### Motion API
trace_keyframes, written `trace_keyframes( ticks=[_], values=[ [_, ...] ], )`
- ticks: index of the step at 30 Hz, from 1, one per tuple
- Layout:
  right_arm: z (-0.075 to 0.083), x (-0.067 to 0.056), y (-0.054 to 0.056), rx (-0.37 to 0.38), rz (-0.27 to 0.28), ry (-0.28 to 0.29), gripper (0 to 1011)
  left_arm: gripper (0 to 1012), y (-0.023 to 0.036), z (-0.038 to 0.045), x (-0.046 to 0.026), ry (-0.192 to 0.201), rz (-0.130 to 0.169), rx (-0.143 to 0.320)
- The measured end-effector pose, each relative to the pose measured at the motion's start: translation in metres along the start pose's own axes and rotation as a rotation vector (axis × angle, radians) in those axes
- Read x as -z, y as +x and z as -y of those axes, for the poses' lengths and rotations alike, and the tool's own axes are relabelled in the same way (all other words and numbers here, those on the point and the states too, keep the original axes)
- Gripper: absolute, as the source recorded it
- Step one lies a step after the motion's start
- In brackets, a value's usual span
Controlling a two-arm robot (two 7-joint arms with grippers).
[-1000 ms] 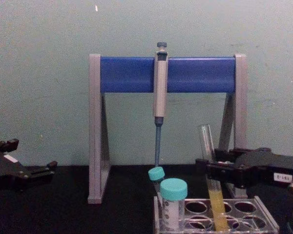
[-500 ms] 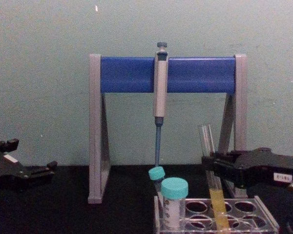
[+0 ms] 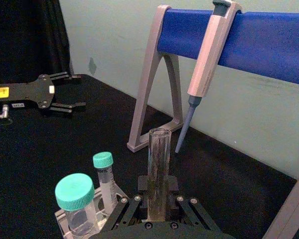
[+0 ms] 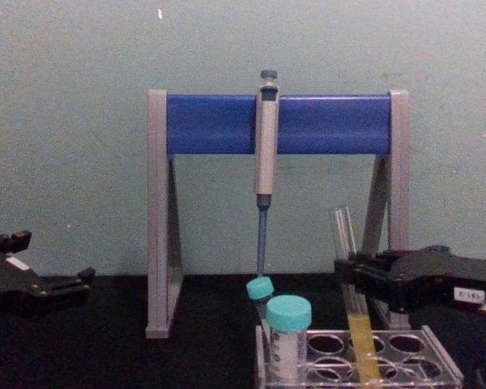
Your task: Pick up the test tube from the test tube rack, shake it, then place it back into the test tube rack.
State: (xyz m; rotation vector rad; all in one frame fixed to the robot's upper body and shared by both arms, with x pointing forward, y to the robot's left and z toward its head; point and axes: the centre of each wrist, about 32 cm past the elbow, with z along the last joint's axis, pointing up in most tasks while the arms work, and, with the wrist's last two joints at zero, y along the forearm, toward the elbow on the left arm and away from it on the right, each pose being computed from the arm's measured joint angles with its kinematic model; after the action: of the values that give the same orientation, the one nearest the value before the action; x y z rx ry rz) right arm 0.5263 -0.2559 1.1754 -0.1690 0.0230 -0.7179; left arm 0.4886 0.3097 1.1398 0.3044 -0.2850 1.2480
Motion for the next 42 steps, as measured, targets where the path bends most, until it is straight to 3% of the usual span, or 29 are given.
trace_keyframes(
  ticks=[12, 26, 32, 42],
  values=[
    [0.000, -0.001, 0.000, -0.003, 0.003, 0.003, 225, 1001, 0.0000, 0.0000, 0.0000, 0.000, 0.000, 0.000],
    [0.011, -0.019, -0.005, -0.052, 0.014, 0.114, 225, 1001, 0.0000, 0.0000, 0.0000, 0.000, 0.000, 0.000],
    [0.019, -0.026, -0.006, -0.005, 0.037, 0.186, 225, 1001, 0.0000, 0.0000, 0.0000, 0.000, 0.000, 0.000],
    [0.027, -0.021, -0.006, 0.103, 0.073, 0.297, 225, 1001, 0.0000, 0.0000, 0.0000, 0.000, 0.000, 0.000]
  ],
)
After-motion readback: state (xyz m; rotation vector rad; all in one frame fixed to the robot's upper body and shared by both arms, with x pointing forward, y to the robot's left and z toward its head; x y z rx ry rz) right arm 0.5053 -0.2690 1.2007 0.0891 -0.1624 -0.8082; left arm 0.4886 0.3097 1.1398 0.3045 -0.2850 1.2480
